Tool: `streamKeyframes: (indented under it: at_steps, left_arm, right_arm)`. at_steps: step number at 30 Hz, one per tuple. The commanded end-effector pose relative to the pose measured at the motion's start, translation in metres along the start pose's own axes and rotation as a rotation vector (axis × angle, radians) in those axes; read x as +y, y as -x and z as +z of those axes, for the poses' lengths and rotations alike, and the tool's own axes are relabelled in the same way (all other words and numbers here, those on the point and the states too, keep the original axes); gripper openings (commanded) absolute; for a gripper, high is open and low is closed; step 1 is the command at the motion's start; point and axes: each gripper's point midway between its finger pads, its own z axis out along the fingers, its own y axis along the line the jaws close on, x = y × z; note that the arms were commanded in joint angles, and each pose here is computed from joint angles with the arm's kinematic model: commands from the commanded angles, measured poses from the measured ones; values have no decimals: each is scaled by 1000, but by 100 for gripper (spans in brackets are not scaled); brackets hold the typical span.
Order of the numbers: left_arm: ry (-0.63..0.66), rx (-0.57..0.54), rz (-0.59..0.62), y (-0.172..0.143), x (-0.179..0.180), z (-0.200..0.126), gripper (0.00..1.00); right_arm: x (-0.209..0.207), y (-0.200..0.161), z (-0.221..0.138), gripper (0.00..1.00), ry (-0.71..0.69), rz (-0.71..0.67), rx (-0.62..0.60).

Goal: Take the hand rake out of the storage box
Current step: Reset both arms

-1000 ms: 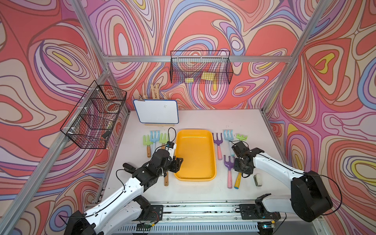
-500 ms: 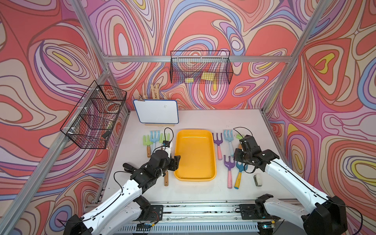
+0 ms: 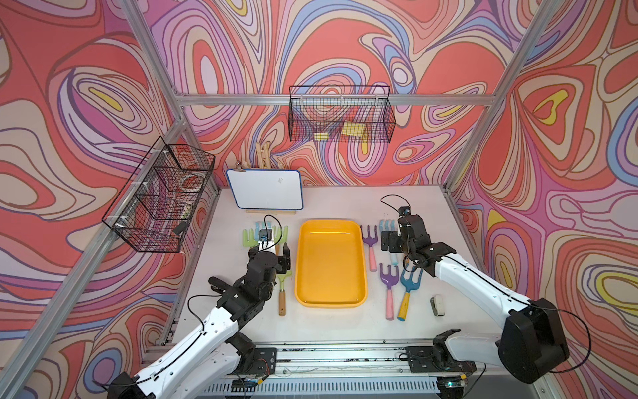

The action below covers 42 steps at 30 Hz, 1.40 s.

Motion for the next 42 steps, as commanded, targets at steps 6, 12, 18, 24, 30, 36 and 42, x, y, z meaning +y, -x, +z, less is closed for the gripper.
streamKeyframes:
  at_steps: [6, 12, 18, 24, 30, 36, 42]
  left_arm:
    - [130, -105, -40, -25, 65, 43, 76]
    - [181, -60, 91, -55, 75, 74, 81]
    - [87, -100, 83, -69, 63, 97, 99]
    - [67, -5, 58, -83, 66, 115, 99]
    - [44, -40, 73, -80, 62, 114, 99]
    - [43, -12, 83, -81, 61, 119, 99]
    - [44, -11, 78, -82, 62, 118, 99]
  right_arm:
    - [-33, 31, 44, 98, -221, -93, -216]
    - [-77, 10, 58, 98, -270, 9, -269]
    - [-112, -8, 67, 98, -278, 137, -337]
    - [-126, -16, 66, 98, -219, 190, -422]
    - [-123, -21, 75, 98, -187, 174, -426]
    - [-123, -23, 75, 98, -189, 170, -425]
    - [-123, -22, 75, 98, -190, 171, -424]
